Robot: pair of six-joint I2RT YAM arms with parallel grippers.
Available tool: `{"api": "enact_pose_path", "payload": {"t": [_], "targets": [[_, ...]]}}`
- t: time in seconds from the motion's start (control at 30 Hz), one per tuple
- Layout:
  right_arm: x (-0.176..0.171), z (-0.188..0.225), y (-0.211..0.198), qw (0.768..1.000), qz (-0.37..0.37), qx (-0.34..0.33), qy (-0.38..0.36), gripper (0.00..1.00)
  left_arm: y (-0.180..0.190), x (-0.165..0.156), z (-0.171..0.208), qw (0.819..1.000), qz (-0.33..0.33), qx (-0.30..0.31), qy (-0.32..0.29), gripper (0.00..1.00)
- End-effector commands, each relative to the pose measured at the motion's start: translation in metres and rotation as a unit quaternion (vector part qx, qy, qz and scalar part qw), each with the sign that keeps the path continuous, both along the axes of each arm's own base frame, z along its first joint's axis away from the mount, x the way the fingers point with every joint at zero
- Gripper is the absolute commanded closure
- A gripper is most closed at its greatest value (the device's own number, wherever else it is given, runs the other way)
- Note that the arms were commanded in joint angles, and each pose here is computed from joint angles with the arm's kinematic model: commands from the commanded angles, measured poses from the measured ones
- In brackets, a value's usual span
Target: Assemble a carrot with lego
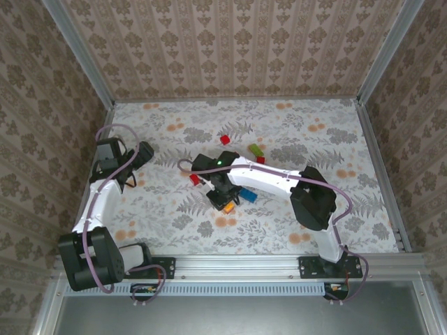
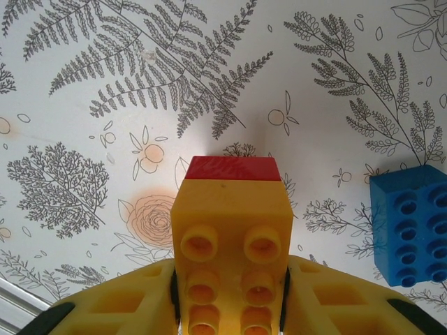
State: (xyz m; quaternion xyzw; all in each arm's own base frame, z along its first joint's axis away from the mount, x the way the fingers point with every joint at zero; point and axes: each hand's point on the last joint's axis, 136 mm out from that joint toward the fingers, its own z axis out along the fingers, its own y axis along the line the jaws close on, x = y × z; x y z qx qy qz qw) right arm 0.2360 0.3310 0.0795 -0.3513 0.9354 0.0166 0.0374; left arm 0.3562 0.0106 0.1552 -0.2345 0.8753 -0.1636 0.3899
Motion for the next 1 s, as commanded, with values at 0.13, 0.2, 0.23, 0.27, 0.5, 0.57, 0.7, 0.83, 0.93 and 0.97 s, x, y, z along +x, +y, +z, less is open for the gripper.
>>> {"api": "enact_pose_path", "payload": {"t": [0.13,0.2,0.23,0.27,0.5,0.57,0.7,0.83,0.93,0.97], "targets": [[-0.005,-0.015,-0.014,1.000,-0.006,-0.019,0.018,0.53,-0.004,0.007,0.010,1.000,-0.008,-0.004,-0.013,0.01],[-0.002,-0.010,-0.013,1.000,-0.006,-0.011,0.014,0.51,-0.004,0.007,0.009,1.000,-0.008,-0.004,-0.012,0.01],[-0.001,-0.007,-0.012,1.000,-0.006,-0.006,0.011,0.49,-0.004,0.007,0.009,1.000,-0.008,-0.004,-0.012,0.01],[0.000,-0.005,-0.011,1.000,-0.005,-0.002,0.009,0.48,-0.004,0.007,0.009,1.000,-0.008,-0.003,-0.012,0.01],[-0.003,0.016,-0.003,0.999,0.006,0.040,0.004,0.32,-0.004,0.008,0.008,1.000,-0.009,-0.003,-0.010,0.01],[-0.004,0.025,-0.004,0.999,0.009,0.048,-0.002,0.30,-0.004,0.008,0.009,1.000,-0.009,-0.004,-0.011,0.01],[0.001,0.049,-0.015,0.998,0.004,0.060,-0.026,0.25,-0.005,0.008,0.009,1.000,-0.010,-0.003,-0.011,0.01],[0.021,0.066,-0.039,0.996,-0.025,0.060,-0.056,0.25,-0.006,0.008,0.009,1.000,-0.011,-0.004,-0.011,0.01],[0.042,0.066,-0.067,0.995,-0.056,0.042,-0.073,0.25,-0.006,0.008,0.009,1.000,-0.011,-0.003,-0.012,0.01],[0.047,0.064,-0.075,0.994,-0.065,0.037,-0.076,0.24,-0.006,0.008,0.008,1.000,-0.011,-0.004,-0.010,0.01]]}}
